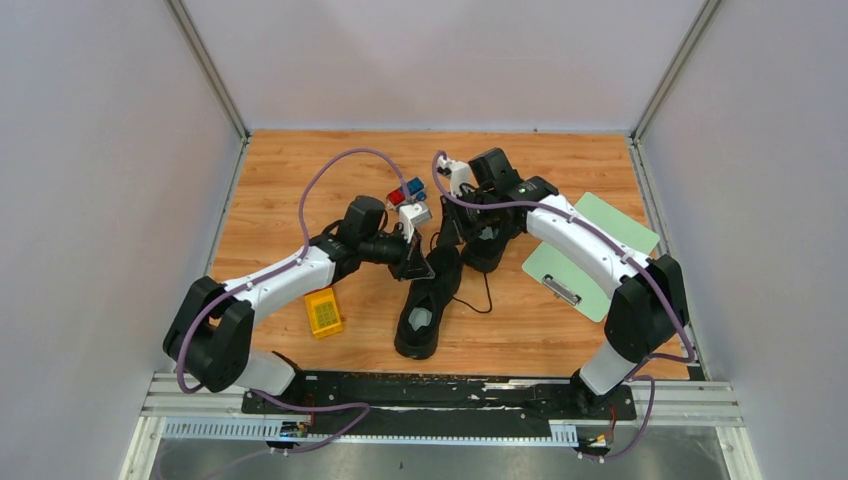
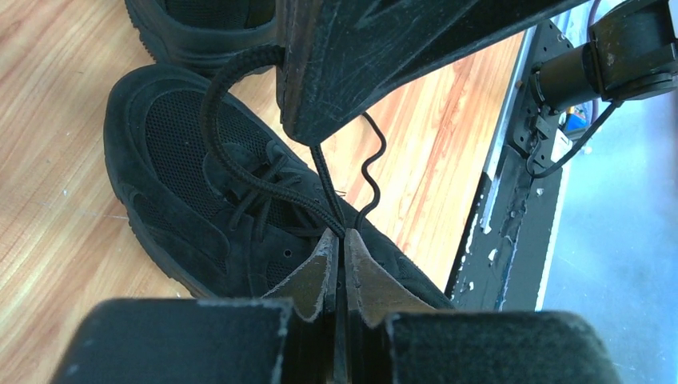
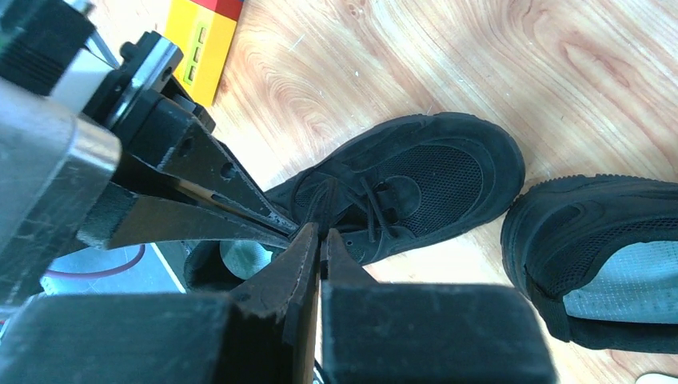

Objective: Tie the shoes
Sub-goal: Wrap the shoelace around the shoelace.

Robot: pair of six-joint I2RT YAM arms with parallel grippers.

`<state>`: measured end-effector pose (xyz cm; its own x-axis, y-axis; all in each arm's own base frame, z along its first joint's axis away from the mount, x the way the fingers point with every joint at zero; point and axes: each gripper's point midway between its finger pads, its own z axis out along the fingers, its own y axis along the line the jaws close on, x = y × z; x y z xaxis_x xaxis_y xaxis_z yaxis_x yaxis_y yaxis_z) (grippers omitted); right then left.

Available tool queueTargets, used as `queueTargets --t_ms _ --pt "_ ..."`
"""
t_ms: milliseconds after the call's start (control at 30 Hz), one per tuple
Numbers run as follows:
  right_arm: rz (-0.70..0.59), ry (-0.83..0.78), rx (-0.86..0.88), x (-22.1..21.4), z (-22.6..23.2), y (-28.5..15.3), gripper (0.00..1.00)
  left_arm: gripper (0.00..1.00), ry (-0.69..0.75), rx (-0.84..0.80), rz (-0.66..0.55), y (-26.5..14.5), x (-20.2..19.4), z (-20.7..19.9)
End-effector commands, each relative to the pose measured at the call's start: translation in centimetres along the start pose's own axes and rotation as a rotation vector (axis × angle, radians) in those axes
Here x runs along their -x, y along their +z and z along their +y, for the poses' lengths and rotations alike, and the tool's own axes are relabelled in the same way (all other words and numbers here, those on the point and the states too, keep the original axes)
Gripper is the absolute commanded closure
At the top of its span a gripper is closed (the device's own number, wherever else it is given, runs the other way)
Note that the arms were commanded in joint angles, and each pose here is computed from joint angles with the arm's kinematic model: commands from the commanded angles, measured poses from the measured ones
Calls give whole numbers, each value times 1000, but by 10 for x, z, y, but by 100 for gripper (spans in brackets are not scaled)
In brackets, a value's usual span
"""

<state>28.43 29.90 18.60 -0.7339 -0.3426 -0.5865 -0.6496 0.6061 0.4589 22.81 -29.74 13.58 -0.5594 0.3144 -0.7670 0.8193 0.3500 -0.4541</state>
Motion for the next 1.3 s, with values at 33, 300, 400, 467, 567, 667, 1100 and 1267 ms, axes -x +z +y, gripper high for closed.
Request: queueTargets --t_ms 33,300,400,467,567,667,1100,1267 --pt "-46 3 1 5 -4 -5 100 97 54 -27 -29 3 15 -4" --pt "-69 1 -47 -14 -35 -33 61 100 57 -42 -30 4 14 -6" --pt "-69 13 -73 -28 -47 -47 47 100 58 -49 -28 4 13 -6" --pt "-38 45 -91 -46 -53 -48 48 100 56 -50 -29 5 13 -6" --pt "38 113 -110 -82 -62 -37 50 100 41 -47 -20 7 12 -4" --pt "93 206 -188 -107 -83 -24 50 100 32 -38 -17 9 13 -1" --pt "209 323 -558 -133 -147 11 63 100 -1 13 -26 4 15 8" --pt "235 234 -639 -134 -145 26 64 100 3 14 -31 2 16 7"
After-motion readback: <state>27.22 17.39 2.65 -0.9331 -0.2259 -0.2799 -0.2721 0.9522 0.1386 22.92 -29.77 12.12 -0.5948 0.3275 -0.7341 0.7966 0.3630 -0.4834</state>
